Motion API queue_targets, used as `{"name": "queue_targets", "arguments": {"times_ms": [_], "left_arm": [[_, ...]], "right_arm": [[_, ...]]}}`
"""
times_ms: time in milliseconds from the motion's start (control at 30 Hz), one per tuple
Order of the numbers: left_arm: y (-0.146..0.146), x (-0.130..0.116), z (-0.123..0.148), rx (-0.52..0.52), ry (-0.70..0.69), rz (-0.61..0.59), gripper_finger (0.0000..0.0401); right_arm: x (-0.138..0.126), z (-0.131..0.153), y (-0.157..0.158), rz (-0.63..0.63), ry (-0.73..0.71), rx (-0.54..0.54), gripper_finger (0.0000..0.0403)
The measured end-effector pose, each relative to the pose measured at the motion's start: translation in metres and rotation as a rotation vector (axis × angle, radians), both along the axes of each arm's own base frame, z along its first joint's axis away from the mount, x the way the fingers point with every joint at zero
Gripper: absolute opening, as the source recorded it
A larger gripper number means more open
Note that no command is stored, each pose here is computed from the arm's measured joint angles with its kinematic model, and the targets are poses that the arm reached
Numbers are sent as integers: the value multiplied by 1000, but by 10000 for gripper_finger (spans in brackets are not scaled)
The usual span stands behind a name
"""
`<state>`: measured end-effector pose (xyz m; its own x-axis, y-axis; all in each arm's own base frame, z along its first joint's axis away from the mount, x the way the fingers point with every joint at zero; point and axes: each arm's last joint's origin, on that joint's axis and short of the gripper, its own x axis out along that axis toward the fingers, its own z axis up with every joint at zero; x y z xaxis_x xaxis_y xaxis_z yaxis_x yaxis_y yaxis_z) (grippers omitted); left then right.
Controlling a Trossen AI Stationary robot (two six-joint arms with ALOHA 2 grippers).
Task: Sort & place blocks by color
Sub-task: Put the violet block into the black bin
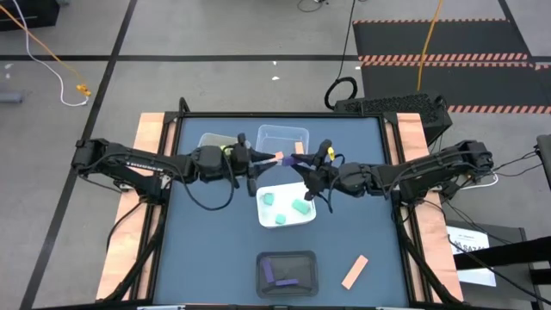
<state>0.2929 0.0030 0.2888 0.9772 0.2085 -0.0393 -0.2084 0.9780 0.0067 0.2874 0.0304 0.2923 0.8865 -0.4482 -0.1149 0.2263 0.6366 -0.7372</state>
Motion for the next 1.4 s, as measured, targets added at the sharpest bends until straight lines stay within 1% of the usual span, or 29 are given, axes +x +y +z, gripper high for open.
{"name": "queue_targets", "arguments": {"times_ms": [133,233,300,333,433,500,567,600,633,667,767,933,1067,1167,1300,1400], "left_arm": [[-2,0,0,1,0,-71,93],[-3,1,-1,4,3,-90,93],[-3,2,-2,26,12,-89,93],[-2,2,-2,52,15,-72,93],[1,1,1,136,14,48,92],[3,1,1,174,25,76,77],[2,1,1,176,21,64,42],[2,1,2,158,5,58,21],[1,1,3,128,-13,54,12],[1,1,4,93,-27,54,12],[2,1,4,45,-40,57,40],[-1,1,4,12,-51,-23,124],[-1,1,7,-6,-81,-37,193],[-1,1,9,-22,-113,-37,235],[-1,1,11,-69,-145,-39,272],[-1,1,14,-93,-186,-41,285]], "right_arm": [[0,0,0,-1,0,2,90],[0,0,0,-1,3,-2,90],[0,0,0,0,3,-2,90],[0,0,0,0,3,-1,90],[0,0,0,-2,-3,9,90],[0,0,0,-3,-9,21,90],[0,0,0,-4,-11,26,90],[0,0,0,-4,-11,26,90],[0,0,0,-4,-11,26,90],[0,0,0,-4,-12,26,90],[0,0,0,-4,-13,26,90],[0,0,0,-2,-8,12,90],[0,3,0,2,-24,-17,90],[1,7,0,7,-35,-61,90],[5,6,-1,6,-31,-132,90],[16,-3,-2,3,13,-234,90]]}}
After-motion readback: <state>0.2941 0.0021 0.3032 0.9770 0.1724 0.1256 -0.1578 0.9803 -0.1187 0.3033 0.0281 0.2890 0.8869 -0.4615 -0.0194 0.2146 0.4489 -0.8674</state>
